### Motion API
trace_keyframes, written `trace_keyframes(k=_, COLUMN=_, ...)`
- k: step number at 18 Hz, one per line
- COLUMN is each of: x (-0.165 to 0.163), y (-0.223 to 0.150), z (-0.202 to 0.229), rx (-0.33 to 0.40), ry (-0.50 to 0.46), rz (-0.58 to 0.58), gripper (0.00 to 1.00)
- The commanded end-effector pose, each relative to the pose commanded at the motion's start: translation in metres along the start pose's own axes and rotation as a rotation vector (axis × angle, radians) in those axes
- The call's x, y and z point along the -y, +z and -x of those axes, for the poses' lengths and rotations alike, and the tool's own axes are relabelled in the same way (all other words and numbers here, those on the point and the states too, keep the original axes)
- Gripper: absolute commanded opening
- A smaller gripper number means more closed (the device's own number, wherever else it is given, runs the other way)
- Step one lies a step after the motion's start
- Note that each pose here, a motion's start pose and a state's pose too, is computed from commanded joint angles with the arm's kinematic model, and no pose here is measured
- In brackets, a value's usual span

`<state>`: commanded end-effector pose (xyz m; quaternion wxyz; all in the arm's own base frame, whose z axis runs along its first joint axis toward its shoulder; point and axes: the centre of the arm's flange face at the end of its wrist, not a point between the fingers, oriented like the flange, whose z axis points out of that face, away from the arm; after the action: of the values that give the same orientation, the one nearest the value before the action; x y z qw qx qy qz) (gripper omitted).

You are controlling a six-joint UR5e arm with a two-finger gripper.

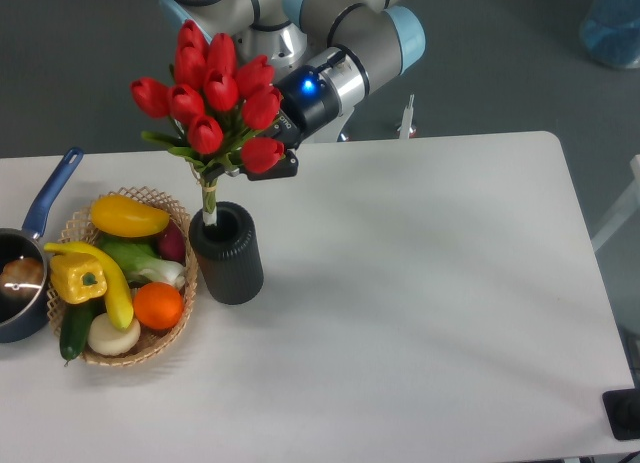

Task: Insert the flowers into the vase
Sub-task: 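Push the tulip stems deeper into the black vase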

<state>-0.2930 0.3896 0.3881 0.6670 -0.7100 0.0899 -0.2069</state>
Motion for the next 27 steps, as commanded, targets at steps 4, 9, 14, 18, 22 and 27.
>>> trace_keyframes(k=4, x=-0.004, y=-0.006, z=0.012, rx=0.014, ry=-0.013, rz=-0.001, gripper=0.00)
trace_keyframes(k=9, x=-0.007, y=-0.003, z=0.012, rx=0.008, ry=-0.020, rz=0.003, gripper=0.00)
trace_keyframes(k=14, x=-0.012, y=-0.002, z=0.012, rx=0.006, ry=-0.032, rz=0.008, gripper=0.00)
trace_keyframes(k=18, x=-0.020, y=-0.001, z=0.016, rx=0.004, ry=-0.049, rz=0.012, gripper=0.02)
trace_keyframes(k=22, x=-0.035, y=0.001, z=0.022, rx=0.000, ry=-0.072, rz=0.014, gripper=0.04)
trace_keyframes(k=27, x=-0.065, y=0.002, z=0.025, rx=-0.003, ry=-0.041, rz=0.014, gripper=0.04)
